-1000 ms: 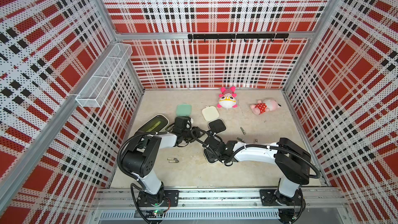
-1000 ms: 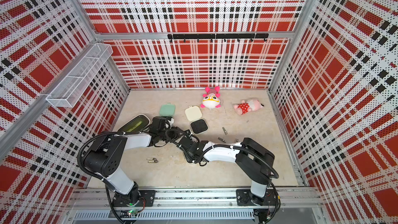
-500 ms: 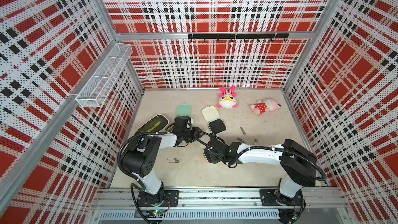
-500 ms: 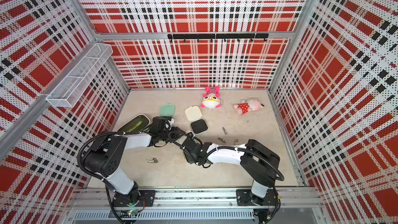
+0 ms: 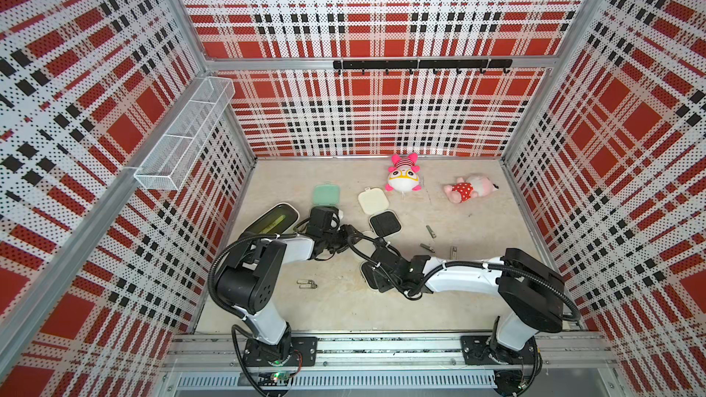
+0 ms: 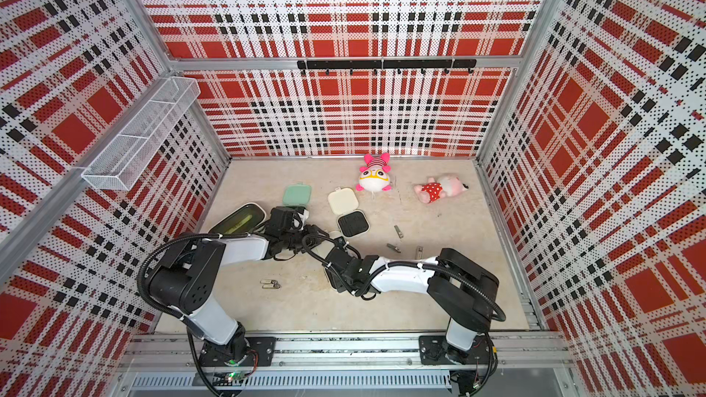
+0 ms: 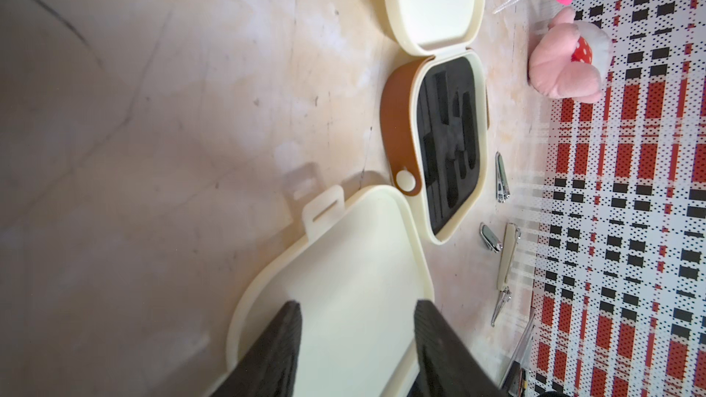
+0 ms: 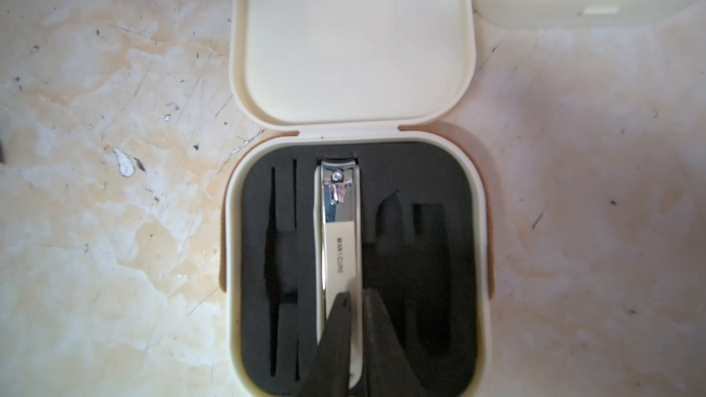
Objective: Organize nail clipper sets
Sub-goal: Place the nail clipper in the storage box, then pick up the nail clipper from the center of the board.
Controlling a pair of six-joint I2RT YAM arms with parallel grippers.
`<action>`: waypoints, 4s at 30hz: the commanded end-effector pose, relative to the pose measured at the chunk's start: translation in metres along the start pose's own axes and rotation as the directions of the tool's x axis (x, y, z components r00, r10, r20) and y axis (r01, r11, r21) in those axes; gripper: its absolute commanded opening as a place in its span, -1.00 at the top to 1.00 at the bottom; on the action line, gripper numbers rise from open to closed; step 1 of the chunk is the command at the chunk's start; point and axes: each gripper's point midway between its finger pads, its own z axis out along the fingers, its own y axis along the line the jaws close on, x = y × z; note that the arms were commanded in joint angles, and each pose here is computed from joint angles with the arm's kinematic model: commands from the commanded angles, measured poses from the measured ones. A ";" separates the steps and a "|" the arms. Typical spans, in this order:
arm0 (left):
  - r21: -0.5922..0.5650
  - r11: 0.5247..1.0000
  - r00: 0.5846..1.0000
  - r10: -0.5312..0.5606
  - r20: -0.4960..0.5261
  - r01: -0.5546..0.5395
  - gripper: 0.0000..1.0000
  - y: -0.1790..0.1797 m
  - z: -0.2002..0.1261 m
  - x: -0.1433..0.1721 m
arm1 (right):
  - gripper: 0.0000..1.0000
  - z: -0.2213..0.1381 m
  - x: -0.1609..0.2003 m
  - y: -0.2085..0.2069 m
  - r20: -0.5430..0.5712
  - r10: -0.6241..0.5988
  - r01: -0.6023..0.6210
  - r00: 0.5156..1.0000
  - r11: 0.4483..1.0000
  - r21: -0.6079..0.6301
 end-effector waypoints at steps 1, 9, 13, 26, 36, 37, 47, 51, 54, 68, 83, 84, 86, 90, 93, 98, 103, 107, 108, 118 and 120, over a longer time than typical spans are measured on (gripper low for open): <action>0.015 1.000 1.000 0.019 -0.004 -0.019 -0.06 -0.008 0.000 -0.004 | 0.77 0.005 0.019 -0.006 -0.051 0.017 -0.017 0.999 1.000 0.007; 0.036 0.999 1.000 0.028 0.005 -0.028 -0.07 -0.018 -0.003 -0.009 | 0.79 0.009 0.034 -0.009 -0.080 0.025 -0.024 0.997 1.000 0.018; 0.051 0.998 0.999 0.037 0.008 -0.038 -0.09 -0.025 -0.004 -0.011 | 0.77 0.004 0.025 -0.007 -0.058 0.022 -0.020 0.998 1.000 0.020; 0.133 0.984 0.992 0.108 0.068 -0.117 -0.21 -0.077 -0.027 -0.032 | 0.23 -0.051 -0.063 -0.066 0.158 0.189 -0.211 0.969 0.968 0.138; 0.047 0.978 0.965 0.193 0.176 -0.204 -0.38 -0.096 -0.048 -0.037 | -0.20 -0.074 -0.067 -0.173 0.201 0.384 -0.427 0.901 0.867 0.257; 0.040 0.977 0.963 0.197 0.184 -0.208 -0.41 -0.097 -0.049 -0.035 | -0.22 -0.074 -0.065 -0.180 0.196 0.394 -0.436 0.898 0.861 0.264; -0.006 0.978 0.939 0.202 0.280 -0.209 -0.53 -0.096 -0.064 -0.022 | -0.37 -0.077 -0.038 -0.242 0.196 0.532 -0.566 0.824 0.758 0.323; -0.023 0.978 0.926 0.202 0.320 -0.206 -0.56 -0.094 -0.073 -0.028 | -0.34 -0.087 -0.019 -0.258 0.209 0.593 -0.628 0.778 0.714 0.309; -0.031 0.979 0.917 0.200 0.345 -0.202 -0.56 -0.091 -0.077 -0.033 | -0.24 -0.095 0.000 -0.267 0.216 0.635 -0.669 0.741 0.673 0.315; -0.076 0.990 0.898 0.142 0.417 -0.121 -0.56 -0.043 -0.101 -0.058 | 0.04 -0.086 0.069 -0.253 0.112 0.733 -0.721 0.671 0.611 0.327; -0.139 0.990 0.911 0.056 0.409 0.002 -0.50 0.006 -0.102 -0.061 | 0.01 -0.076 0.048 -0.216 0.058 0.655 -0.636 0.754 0.704 0.318; -0.155 0.988 0.912 0.046 0.407 0.019 -0.51 0.012 -0.102 -0.059 | -0.01 -0.076 0.040 -0.208 0.051 0.634 -0.617 0.771 0.725 0.306; -0.189 0.981 0.915 0.034 0.403 0.047 -0.52 0.021 -0.104 -0.056 | -0.03 -0.077 0.027 -0.201 0.061 0.592 -0.579 0.803 0.753 0.312; -0.236 0.968 0.913 0.016 0.408 0.089 -0.52 0.033 -0.112 -0.049 | -0.08 -0.079 0.006 -0.193 0.074 0.543 -0.537 0.836 0.784 0.313; -0.273 0.954 0.908 0.004 0.420 0.122 -0.53 0.042 -0.122 -0.044 | -0.10 -0.077 -0.010 -0.185 0.093 0.522 -0.527 0.848 0.809 0.261; -0.325 0.924 0.898 -0.041 0.437 0.200 -0.64 0.065 -0.135 -0.025 | -0.13 -0.072 -0.035 -0.166 0.133 0.502 -0.518 0.855 0.842 0.153; -0.362 0.890 0.882 -0.085 0.463 0.276 -0.82 0.083 -0.147 -0.007 | -0.16 -0.068 -0.046 -0.145 0.148 0.466 -0.481 0.873 0.871 0.098; -0.380 0.865 0.879 -0.131 0.459 0.327 -0.99 0.090 -0.154 0.007 | -0.18 -0.063 -0.048 -0.133 0.153 0.443 -0.457 0.883 0.886 0.071; -0.376 0.863 0.878 -0.144 0.457 0.338 -0.96 0.090 -0.154 0.009 | -0.19 -0.061 -0.047 -0.127 0.137 0.443 -0.453 0.886 0.890 0.047; -0.402 0.831 0.869 -0.179 0.461 0.384 -0.96 0.094 -0.163 0.028 | -0.20 -0.063 -0.040 -0.120 0.162 0.455 -0.461 0.876 0.888 0.000; -0.411 0.822 0.870 -0.190 0.454 0.394 -0.96 0.098 -0.162 0.034 | -0.21 -0.065 -0.037 -0.122 0.169 0.460 -0.466 0.872 0.885 -0.001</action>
